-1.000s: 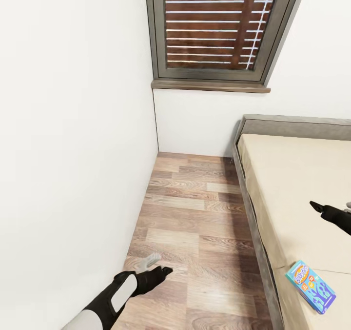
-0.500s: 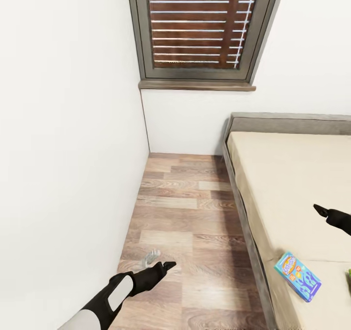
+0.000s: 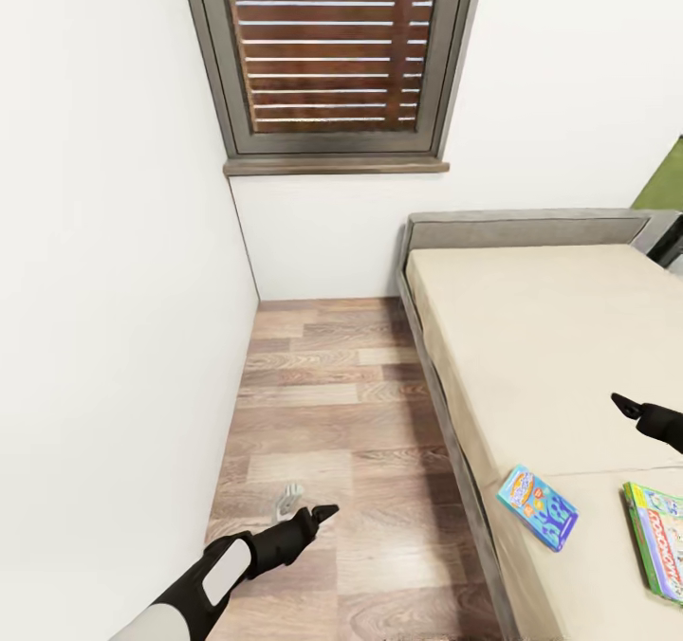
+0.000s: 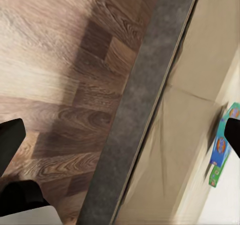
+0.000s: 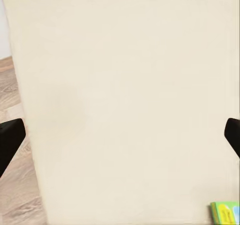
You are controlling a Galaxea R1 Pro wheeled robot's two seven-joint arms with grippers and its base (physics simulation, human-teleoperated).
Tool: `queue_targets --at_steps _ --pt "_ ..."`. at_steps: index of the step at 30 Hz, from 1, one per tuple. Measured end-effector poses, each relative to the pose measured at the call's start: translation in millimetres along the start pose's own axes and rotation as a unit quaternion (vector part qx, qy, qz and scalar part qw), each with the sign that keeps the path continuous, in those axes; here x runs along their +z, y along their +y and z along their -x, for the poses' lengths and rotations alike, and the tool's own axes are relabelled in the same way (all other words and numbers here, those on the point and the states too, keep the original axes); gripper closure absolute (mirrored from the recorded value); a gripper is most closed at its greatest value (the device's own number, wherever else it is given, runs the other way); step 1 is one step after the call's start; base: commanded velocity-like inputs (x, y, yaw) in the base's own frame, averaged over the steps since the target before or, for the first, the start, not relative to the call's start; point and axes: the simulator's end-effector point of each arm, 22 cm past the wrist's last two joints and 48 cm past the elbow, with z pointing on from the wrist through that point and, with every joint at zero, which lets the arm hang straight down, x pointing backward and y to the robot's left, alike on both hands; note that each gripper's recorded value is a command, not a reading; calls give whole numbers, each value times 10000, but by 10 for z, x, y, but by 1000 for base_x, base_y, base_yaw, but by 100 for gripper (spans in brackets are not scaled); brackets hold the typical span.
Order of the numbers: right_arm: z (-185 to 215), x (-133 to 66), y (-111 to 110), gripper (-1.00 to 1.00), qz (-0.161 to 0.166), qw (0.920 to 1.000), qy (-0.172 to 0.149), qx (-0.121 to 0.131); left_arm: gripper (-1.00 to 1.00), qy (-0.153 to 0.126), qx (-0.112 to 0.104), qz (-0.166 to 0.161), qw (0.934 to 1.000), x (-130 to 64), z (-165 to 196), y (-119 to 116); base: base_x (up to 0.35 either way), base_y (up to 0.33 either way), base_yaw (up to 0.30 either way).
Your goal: Put all the toys in the child's room - the three board games (two on the bed and one on the table), the two jigsaw puzzles on the table, and the tennis ball on the table - inside the toy box on the table in the child's room.
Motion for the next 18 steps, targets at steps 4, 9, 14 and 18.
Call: queue_targets --at_steps 4,9,14,18 --pt "11 -13 24 -100 13 10000 -26 -3 -100 -35 -111 -28 9999 -46 29 61 0 0 -257" --pt "20 -23 46 -100 27 10000 -48 -2 -100 -59 -157 -47 9998 -71 48 91 0 0 -258" --pt "27 -30 62 -100 37 10000 -63 -1 -100 -83 -146 -64 9998 -82 69 94 0 0 -259" --pt "19 -34 75 -100 47 10000 -63 6 -100 -105 -116 -83 9998 -85 87 82 0 0 -259"
